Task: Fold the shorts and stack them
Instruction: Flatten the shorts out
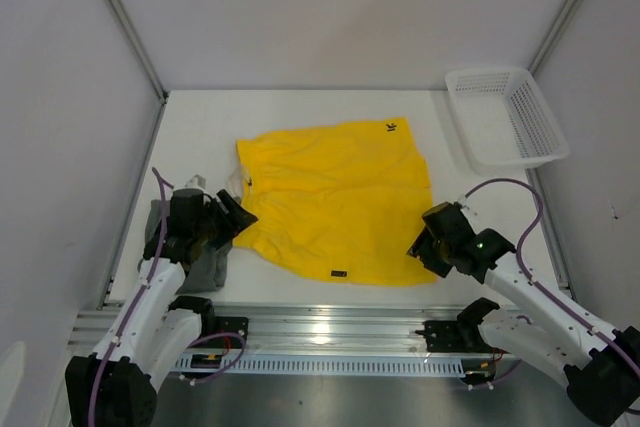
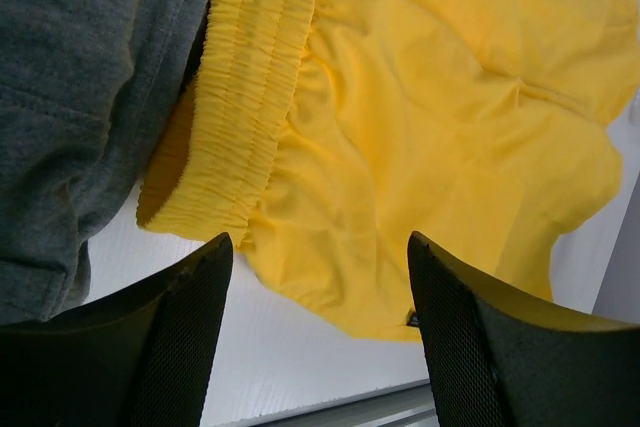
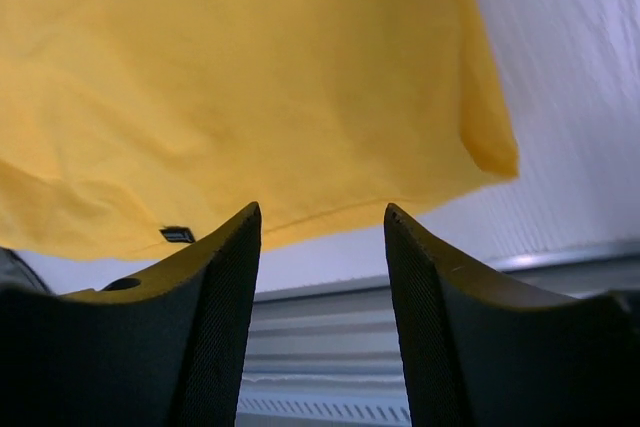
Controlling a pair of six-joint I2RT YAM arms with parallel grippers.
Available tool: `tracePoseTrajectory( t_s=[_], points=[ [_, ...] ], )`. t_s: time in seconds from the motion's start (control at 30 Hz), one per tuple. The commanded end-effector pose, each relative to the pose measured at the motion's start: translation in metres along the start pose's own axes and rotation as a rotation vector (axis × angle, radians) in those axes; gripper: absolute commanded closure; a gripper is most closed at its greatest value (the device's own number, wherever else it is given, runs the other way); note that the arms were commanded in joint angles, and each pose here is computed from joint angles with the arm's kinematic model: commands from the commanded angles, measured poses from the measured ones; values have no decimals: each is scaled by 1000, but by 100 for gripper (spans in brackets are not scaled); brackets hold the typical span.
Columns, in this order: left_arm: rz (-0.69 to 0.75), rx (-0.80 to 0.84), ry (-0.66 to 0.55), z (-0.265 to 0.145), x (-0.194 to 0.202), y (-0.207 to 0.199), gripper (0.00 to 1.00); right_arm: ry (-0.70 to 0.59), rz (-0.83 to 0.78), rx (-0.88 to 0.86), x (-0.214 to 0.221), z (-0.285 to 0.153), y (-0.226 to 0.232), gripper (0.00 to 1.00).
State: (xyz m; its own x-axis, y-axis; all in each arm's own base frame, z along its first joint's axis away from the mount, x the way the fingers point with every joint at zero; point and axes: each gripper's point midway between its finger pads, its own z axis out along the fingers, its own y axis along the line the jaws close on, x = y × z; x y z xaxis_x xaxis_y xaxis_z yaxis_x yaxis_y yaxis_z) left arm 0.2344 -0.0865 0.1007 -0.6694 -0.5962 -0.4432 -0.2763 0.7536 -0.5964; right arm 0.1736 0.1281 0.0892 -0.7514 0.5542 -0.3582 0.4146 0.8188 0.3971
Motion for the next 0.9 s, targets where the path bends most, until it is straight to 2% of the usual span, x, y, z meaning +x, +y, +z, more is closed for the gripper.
tracePoseTrajectory(
  t_s=[0.0, 0.2, 0.33, 0.5, 0.67, 0.83, 0.87],
  points=[
    [-20, -22, -4, -8, 3, 4, 27, 2, 140, 204, 12, -7, -44, 44],
    [-51, -67, 20, -8, 9, 13, 28, -17, 229, 300, 17, -7, -64, 43],
    [-49, -73, 22, -6, 9, 14, 28, -21, 241, 293, 22, -5, -66, 42],
    [-50, -75, 31, -1, 11, 16, 28, -73, 298, 334, 20, 7, -72, 41],
    [-51, -78, 47, 4, 13, 18, 29, -68, 350, 355, 27, 24, -76, 40],
    [-46, -76, 46, 5, 13, 18, 29, -104, 434, 301, 24, 39, -69, 43],
    [-46, -76, 46, 6, 12, 18, 29, -106, 441, 299, 24, 40, -69, 47]
  ],
)
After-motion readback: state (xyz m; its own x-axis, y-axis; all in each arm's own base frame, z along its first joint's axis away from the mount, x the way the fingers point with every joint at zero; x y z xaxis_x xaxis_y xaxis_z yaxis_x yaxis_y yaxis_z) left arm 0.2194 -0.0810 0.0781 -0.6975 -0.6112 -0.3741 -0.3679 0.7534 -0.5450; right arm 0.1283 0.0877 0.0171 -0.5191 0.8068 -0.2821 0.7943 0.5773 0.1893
